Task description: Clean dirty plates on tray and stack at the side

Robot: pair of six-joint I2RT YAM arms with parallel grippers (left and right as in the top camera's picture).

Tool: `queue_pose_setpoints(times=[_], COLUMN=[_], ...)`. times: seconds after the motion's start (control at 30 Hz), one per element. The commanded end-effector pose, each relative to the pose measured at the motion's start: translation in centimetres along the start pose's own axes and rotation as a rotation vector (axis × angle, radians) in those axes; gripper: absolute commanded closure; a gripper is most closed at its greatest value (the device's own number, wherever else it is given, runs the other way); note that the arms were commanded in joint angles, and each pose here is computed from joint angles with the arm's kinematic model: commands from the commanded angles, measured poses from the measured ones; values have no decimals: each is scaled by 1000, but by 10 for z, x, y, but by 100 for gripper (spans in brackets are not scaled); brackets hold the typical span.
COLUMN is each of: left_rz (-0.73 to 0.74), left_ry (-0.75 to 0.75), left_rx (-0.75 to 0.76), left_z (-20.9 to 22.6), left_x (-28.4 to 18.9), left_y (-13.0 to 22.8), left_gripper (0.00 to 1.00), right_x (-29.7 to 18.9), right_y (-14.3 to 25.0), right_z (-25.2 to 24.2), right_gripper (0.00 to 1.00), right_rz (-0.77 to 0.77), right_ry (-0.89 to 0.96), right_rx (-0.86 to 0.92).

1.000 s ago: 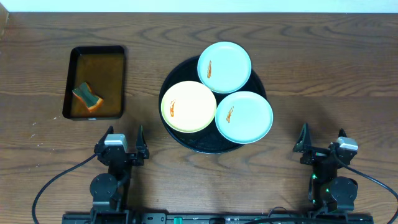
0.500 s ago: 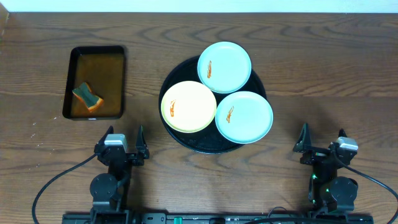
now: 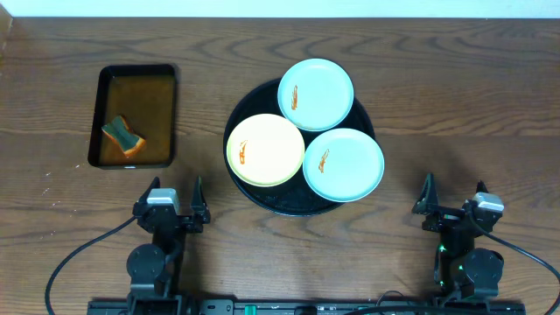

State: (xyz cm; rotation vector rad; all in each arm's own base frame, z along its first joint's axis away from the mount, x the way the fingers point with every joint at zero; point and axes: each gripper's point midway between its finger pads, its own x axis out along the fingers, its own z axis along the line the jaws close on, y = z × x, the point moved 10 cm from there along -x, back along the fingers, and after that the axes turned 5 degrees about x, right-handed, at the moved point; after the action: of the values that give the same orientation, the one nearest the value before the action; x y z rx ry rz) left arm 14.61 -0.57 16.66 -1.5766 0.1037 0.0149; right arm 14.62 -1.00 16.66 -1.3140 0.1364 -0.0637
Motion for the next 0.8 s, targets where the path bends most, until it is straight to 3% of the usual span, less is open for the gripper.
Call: queue_pose_setpoints(times=[0.0,0.1,0.23,0.4,0.5,0.6,0.77], left_rz=[-27,144,142,-284,-394,-295,107], left_ry=[259,652,716,890,879,775,488], left_rx=[-249,-602,-795,-601,-493,-444,-356], left_z=[-18,-44,-46,-47,-46,-43,-29], left_x=[-2,-15,-18,-46,-59,-57,-39], left_y=[-6,-7,-22,-82,-111,-132,-165], left_gripper=[18,18,18,18,18,18,18], right_x=[0,0,0,0,0,0,0], right_y=[1,1,1,1,1,1,1], right_z=[-1,-1,-1,-1,-1,-1,-1], right_gripper=[1,1,1,1,1,1,1], right_rz=[-3,-3,-3,-3,-3,-3,-3], right_ry=[13,13,13,13,13,13,13], right_rx=[-11,-11,-11,-11,-11,-11,-11])
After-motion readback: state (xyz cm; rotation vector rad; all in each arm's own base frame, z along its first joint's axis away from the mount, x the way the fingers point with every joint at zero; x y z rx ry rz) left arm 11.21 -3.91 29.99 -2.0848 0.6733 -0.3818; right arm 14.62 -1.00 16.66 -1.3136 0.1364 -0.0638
